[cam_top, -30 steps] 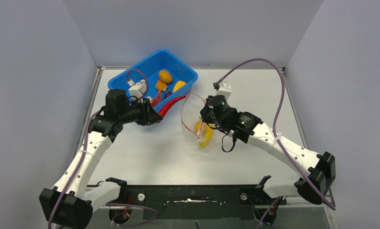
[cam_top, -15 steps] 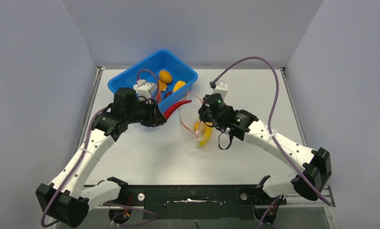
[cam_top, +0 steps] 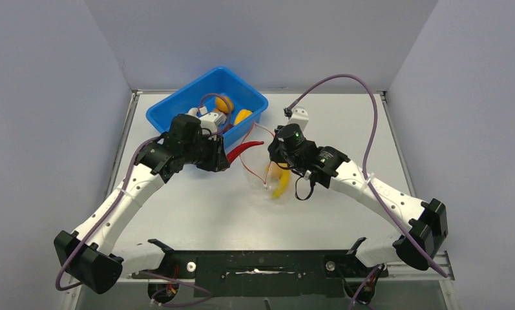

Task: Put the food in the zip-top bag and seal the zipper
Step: Place the fake vegetable in the zipper food storage bag.

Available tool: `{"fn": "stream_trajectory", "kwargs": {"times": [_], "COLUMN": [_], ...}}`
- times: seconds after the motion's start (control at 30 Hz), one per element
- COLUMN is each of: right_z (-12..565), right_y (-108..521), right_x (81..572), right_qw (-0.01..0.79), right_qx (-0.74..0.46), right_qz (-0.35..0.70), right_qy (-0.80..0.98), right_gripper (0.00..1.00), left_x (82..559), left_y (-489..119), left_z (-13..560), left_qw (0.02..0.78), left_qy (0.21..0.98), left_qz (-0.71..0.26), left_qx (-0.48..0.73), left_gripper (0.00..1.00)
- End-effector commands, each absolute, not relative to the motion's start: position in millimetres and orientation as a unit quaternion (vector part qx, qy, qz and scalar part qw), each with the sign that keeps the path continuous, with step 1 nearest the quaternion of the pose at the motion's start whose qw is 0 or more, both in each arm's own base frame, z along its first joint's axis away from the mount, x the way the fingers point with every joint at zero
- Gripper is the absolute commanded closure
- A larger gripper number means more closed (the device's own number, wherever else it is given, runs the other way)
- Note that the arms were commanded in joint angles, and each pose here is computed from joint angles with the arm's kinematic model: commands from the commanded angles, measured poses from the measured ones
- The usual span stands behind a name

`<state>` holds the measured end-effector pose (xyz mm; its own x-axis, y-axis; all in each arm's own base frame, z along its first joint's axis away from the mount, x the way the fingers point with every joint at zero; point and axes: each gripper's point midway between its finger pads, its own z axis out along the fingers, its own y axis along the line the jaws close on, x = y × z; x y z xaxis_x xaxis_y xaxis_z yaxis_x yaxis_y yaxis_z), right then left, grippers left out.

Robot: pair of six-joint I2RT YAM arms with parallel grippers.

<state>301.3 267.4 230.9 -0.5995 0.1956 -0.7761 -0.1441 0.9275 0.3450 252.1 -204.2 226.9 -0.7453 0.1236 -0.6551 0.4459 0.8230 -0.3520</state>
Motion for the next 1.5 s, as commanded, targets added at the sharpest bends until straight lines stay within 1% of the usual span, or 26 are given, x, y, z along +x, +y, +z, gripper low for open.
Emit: {"fn": "stream_trajectory", "kwargs": {"times": [0.0, 0.2, 0.3, 0.57, 0.8, 0.97, 1.47], "right_z": [254.0, 249.7, 247.2, 246.8, 247.6, 249.4, 253.7], "right_y": [282.7, 289.4, 292.7, 300.5, 304.0, 305.8, 314.8], "right_x": [310.4, 308.7, 308.1, 304.3, 301.3, 297.7, 286.5], "right_qw": [0.465, 0.458, 0.454, 0.449, 0.447, 0.446, 0.438], "right_qx": [0.008, 0.007, 0.006, 0.003, 0.004, 0.005, 0.007], "right_qz": [0.219, 0.224, 0.227, 0.24, 0.246, 0.254, 0.287], "right_qy": [0.858, 0.86, 0.862, 0.861, 0.86, 0.858, 0.852], "right_gripper": [1.0, 1.0, 1.0, 1.0, 1.0, 1.0, 1.0], "left_x": [261.3, 262.8, 261.1, 260.7, 258.0, 259.8, 267.7], "left_y": [-213.0, -228.3, -235.8, -246.0, -262.7, -270.6, -287.5], "left_z": [248.1, 245.8, 247.3, 249.2, 264.9, 265.7, 248.7], "left_qw": [0.338, 0.32, 0.319, 0.314, 0.326, 0.331, 0.324], "left_qy": [0.893, 0.897, 0.895, 0.894, 0.873, 0.864, 0.864], "left_qz": [-0.246, -0.245, -0.255, -0.268, -0.323, -0.35, -0.365], "left_qx": [0.169, 0.178, 0.179, 0.172, 0.164, 0.145, 0.126], "left_gripper": [0.78, 0.78, 0.74, 0.71, 0.71, 0.7, 0.7]}}
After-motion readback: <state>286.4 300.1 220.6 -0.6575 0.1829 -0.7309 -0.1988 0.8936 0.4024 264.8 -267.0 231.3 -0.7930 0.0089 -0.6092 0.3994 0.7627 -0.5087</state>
